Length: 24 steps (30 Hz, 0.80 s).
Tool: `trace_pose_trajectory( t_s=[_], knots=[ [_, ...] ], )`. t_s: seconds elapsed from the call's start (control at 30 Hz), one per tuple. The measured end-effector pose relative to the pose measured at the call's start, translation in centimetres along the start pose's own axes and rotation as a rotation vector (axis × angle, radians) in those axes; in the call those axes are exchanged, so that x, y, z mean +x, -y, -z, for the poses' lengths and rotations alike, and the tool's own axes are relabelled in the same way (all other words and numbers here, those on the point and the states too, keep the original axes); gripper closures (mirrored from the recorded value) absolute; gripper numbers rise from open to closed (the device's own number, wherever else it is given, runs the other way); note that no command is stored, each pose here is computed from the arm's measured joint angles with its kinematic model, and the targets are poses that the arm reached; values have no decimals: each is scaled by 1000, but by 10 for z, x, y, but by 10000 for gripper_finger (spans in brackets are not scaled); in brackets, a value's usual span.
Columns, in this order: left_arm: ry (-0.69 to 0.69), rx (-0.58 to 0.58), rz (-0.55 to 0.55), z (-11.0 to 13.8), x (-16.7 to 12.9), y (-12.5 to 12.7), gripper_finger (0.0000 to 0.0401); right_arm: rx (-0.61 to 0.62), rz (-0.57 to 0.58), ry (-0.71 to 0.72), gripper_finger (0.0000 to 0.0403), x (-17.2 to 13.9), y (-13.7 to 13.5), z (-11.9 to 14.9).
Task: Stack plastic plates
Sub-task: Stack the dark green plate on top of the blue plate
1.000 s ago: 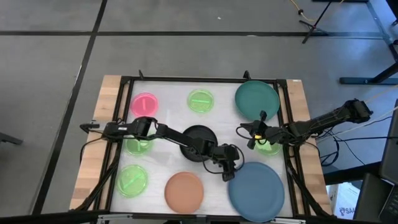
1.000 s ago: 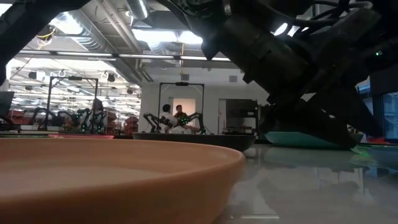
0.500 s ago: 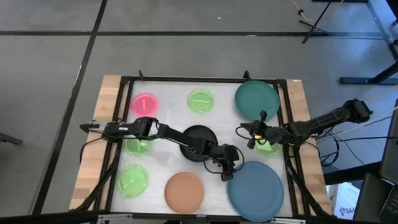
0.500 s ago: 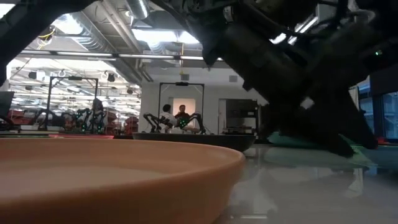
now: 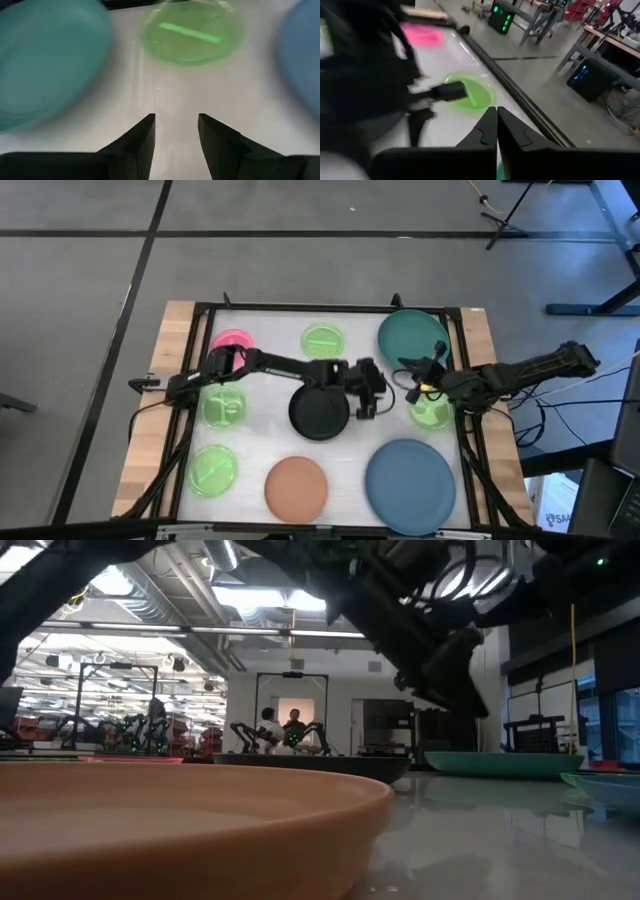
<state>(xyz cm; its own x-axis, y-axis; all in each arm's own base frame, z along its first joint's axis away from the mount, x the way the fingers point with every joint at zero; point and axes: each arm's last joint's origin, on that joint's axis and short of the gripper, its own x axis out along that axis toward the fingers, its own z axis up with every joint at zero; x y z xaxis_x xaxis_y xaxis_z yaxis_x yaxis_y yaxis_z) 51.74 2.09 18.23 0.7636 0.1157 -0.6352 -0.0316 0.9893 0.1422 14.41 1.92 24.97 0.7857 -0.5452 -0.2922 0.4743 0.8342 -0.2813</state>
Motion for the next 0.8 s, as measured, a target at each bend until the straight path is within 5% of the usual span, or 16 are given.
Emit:
trace_pose_trajectory(
  t_s=[0.23, 0.43, 0.8],
  knots=[
    [57, 114, -88, 2, 6, -50, 258, 28, -2, 52, 402, -11, 13, 10],
    [128, 81, -117, 2, 4, -87, 257, -6, -1, 64, 402, -13, 16, 15],
    [177, 70, -106, 11, 35, -99, 206, -37, 0, 60, 402, -13, 15, 15]
  ],
)
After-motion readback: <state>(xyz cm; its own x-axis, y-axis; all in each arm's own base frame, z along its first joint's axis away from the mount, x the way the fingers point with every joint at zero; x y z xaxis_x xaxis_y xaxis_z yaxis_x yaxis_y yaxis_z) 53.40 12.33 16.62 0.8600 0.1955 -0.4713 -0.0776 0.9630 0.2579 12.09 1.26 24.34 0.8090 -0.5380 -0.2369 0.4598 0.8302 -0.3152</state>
